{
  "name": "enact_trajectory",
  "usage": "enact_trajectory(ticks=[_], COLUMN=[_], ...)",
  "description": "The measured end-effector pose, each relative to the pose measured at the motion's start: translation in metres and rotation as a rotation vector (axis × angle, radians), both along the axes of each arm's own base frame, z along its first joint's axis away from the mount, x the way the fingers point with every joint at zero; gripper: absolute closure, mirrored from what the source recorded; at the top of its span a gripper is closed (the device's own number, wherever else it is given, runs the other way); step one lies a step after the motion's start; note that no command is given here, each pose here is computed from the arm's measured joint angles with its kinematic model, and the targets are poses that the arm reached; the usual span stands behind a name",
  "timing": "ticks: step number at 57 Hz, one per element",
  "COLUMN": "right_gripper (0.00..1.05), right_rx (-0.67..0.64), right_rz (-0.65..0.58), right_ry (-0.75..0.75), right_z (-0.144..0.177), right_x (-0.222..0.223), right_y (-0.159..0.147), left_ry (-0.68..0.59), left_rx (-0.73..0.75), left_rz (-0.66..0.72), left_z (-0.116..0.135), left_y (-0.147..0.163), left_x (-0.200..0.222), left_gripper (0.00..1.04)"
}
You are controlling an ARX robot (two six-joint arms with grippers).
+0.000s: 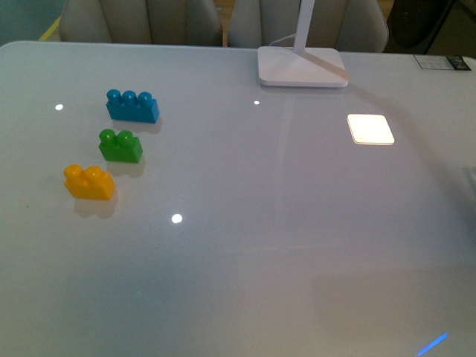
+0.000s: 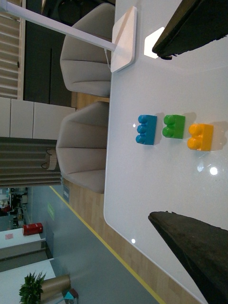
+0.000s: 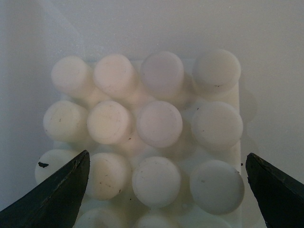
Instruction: Insert yellow block into base center
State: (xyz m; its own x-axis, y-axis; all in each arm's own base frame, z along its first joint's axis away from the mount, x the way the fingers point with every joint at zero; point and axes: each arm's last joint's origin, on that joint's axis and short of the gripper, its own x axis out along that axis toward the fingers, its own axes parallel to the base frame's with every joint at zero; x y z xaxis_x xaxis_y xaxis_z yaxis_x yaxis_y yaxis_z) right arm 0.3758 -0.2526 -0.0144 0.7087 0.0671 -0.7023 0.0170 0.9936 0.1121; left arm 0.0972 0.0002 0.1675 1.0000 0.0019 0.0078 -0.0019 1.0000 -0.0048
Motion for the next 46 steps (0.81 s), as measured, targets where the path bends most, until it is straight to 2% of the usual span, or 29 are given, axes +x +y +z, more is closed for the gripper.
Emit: enact_trajectory(ticks=[12, 19, 32, 46], right_gripper=[0.09, 0.24, 0.25, 0.24], right_rx=[0.005, 0.022, 0.030, -0.021], right_rz=[-0.006, -0.012, -0.005, 0.026], right_ry=[0.004, 0.013, 0.036, 0.112], right_z=[-0.006, -0.009, -0.010, -0.007], right_x=[-0.003, -0.012, -0.020, -0.017], right_y=[0.002, 0.008, 0.023, 0.060], left_ry=[0.000, 0.000, 0.000, 0.000], left_rx=[0.000, 0.000, 0.000, 0.000], left_rz=[0.000, 0.000, 0.000, 0.000], left_z=[0.000, 0.000, 0.000, 0.000], left_y=[0.000, 0.000, 0.000, 0.000], left_x=[0.000, 0.000, 0.000, 0.000], left_gripper=[0.07, 0.07, 0.07, 0.07])
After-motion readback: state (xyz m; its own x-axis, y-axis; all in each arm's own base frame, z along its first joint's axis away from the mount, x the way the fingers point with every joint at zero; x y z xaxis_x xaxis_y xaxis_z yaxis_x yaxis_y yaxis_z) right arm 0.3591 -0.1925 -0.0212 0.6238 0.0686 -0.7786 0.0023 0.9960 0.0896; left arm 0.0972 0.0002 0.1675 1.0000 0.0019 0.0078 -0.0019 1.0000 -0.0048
